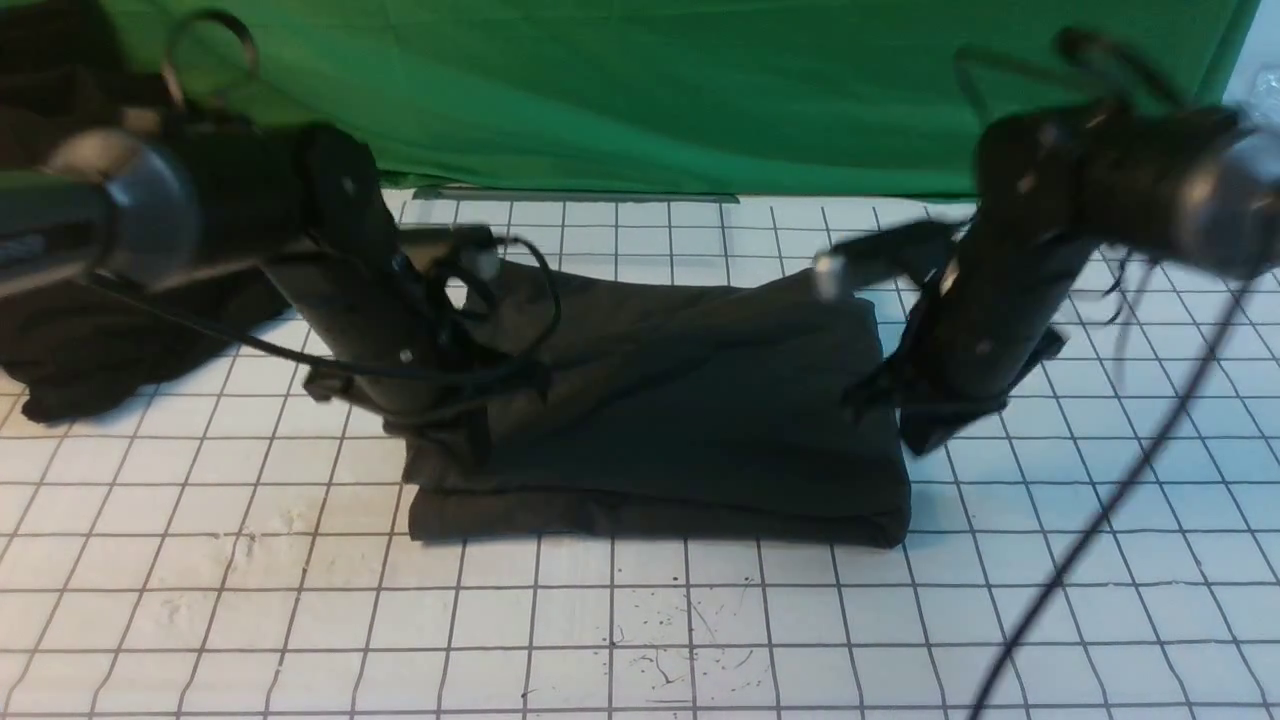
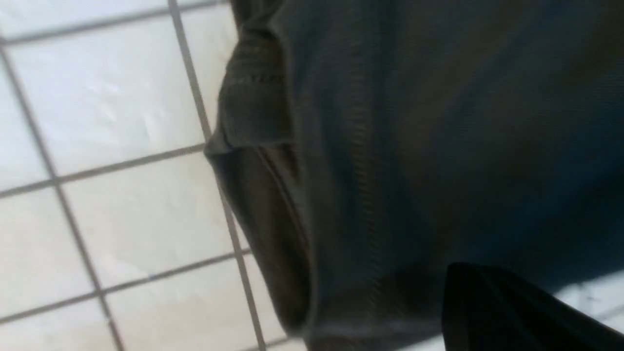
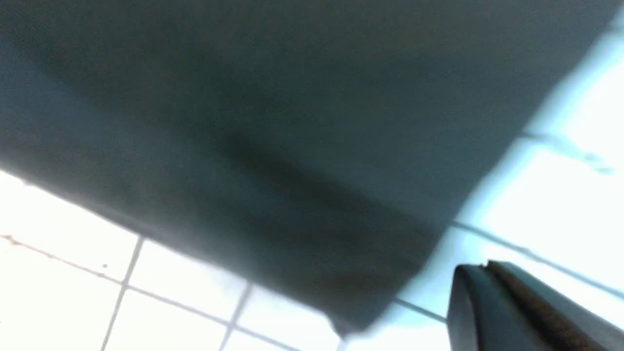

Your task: Fold a long-sleeved shirt over a white checkered tablecloth.

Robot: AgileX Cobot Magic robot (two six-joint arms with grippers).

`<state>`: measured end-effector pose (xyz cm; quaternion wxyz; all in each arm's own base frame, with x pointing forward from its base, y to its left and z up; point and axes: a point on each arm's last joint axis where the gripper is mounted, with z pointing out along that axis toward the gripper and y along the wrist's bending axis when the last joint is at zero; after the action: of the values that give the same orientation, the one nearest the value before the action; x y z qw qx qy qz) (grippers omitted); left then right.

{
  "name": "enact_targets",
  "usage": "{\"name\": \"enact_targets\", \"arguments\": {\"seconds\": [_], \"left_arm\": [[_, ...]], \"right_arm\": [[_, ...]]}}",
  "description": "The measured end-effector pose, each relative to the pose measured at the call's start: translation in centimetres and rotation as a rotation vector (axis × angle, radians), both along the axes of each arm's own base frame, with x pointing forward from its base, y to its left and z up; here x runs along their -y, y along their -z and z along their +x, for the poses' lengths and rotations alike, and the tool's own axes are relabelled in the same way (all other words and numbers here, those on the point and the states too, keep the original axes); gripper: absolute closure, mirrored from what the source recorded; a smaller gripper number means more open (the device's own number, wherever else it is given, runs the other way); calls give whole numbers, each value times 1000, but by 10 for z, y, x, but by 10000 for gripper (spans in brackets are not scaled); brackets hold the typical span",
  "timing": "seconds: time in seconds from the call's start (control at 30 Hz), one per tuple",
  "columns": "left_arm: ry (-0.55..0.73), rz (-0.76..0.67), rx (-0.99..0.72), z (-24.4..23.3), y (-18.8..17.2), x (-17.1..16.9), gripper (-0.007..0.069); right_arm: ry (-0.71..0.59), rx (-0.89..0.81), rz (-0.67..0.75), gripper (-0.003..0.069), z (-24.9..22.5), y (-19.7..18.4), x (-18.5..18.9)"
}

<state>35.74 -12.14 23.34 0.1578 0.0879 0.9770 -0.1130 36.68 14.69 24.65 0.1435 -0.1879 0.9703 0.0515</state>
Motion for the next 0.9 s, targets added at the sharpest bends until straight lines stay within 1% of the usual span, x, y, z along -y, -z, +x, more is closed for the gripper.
{"name": "enact_targets", "arguments": {"seconds": [0.03,0.1,0.13,0.17,0.2,0.27,0.3,0.33,0.37,0.43,0.47,0.57,0.6,0.63,0.67,0.73,0.77,0.8,0.9], "left_arm": [[0,-3,10,-1,-4,0,624],[0,-42,140,-20,-54,-6,624],[1,-59,198,-30,-76,-9,624],[2,-65,210,-35,-85,-10,624],[1,-96,321,-56,-119,-17,624],[-1,-126,424,-80,-150,-24,624],[-2,-134,450,-87,-157,-26,624],[-5,-165,554,-117,-182,-35,624],[-8,-180,607,-134,-191,-41,624],[-14,-207,696,-165,-204,-50,624],[-15,-216,718,-177,-204,-54,624],[-36,-253,828,-224,-196,-69,624],[-44,-265,855,-234,-194,-72,624],[-49,-267,848,-235,-190,-72,624],[-67,-287,883,-252,-174,-78,624],[-67,-309,911,-266,-158,-83,624],[-81,-302,916,-269,-154,-84,624],[-95,-318,934,-279,-139,-88,624],[-126,-354,974,-297,-111,-94,624]], "right_arm": [[1,12,3,652,-1,-5,1],[6,205,70,652,-26,-75,15],[6,298,103,652,-40,-102,20],[7,318,111,652,-43,-108,21],[6,511,180,652,-74,-155,33],[-2,674,236,652,-102,-184,42],[-5,733,256,652,-115,-195,47],[-13,907,309,652,-146,-214,58],[-17,1003,335,652,-166,-221,66],[-20,1149,376,652,-198,-230,78],[-24,1225,389,652,-215,-229,85],[-23,1400,421,652,-254,-201,101],[-22,1430,426,652,-261,-195,104],[-21,1428,425,652,-259,-192,104],[-17,1504,439,652,-273,-175,110],[-10,1560,452,652,-282,-150,114],[-8,1575,457,652,-285,-149,115],[2,1625,477,650,-291,-136,118],[18,1738,513,619,-307,-117,125]]}}
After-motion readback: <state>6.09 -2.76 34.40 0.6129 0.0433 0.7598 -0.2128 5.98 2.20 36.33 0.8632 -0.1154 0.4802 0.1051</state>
